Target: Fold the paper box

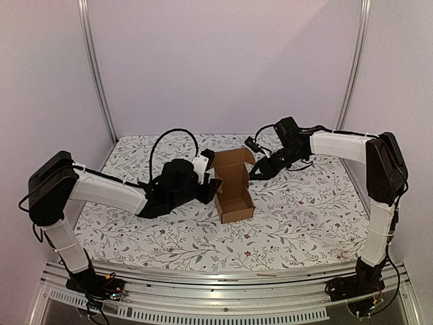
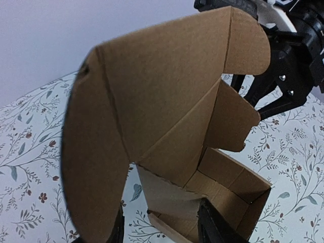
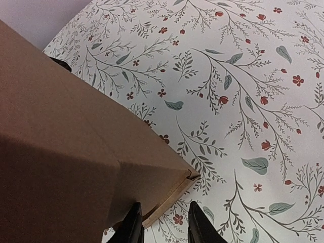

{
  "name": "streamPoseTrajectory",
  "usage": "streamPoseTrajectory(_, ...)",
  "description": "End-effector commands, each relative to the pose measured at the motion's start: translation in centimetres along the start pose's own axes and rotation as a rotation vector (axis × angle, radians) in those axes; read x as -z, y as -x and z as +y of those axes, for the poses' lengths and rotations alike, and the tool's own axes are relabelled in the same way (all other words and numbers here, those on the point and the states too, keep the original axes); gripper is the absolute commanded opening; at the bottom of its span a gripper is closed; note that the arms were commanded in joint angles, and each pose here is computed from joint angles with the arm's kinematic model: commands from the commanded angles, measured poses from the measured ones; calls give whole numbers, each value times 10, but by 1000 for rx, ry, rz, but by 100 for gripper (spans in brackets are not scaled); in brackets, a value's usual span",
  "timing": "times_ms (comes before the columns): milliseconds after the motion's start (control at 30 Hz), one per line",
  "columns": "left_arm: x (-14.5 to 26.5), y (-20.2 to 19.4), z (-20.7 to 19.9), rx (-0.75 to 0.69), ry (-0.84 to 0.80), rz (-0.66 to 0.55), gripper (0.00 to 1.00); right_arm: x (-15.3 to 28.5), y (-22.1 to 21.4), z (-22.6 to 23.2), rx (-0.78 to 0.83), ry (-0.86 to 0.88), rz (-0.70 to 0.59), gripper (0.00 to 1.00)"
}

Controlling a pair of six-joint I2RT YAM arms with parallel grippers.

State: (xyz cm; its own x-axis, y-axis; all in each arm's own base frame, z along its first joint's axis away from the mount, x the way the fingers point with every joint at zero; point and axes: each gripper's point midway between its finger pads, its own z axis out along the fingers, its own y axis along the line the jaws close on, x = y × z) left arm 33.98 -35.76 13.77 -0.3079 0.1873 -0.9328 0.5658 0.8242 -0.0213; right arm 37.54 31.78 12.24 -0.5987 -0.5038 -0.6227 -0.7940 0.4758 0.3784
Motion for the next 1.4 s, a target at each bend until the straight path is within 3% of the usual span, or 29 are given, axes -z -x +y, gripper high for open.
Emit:
streamPoseTrajectory(0,-9,-1,-9,-36,-51,16,49,-9,3,14,72,77,-10,31)
streamPoseTrajectory(433,-1,-12,-9,-42,-73,41,49,-8,-1,31,200,131,-24,34)
streamPoseTrajectory(667,19,2,13,23,39,0,45,-12,0,46,215,100,-36,35)
streamPoseTrajectory(1000,30,6,29,7,109,7,24,-13,9,70,288,75,-62,35)
streamPoseTrajectory(1367,32,-3,43,-13,155,60,11,-15,6,93,400,86,-57,35)
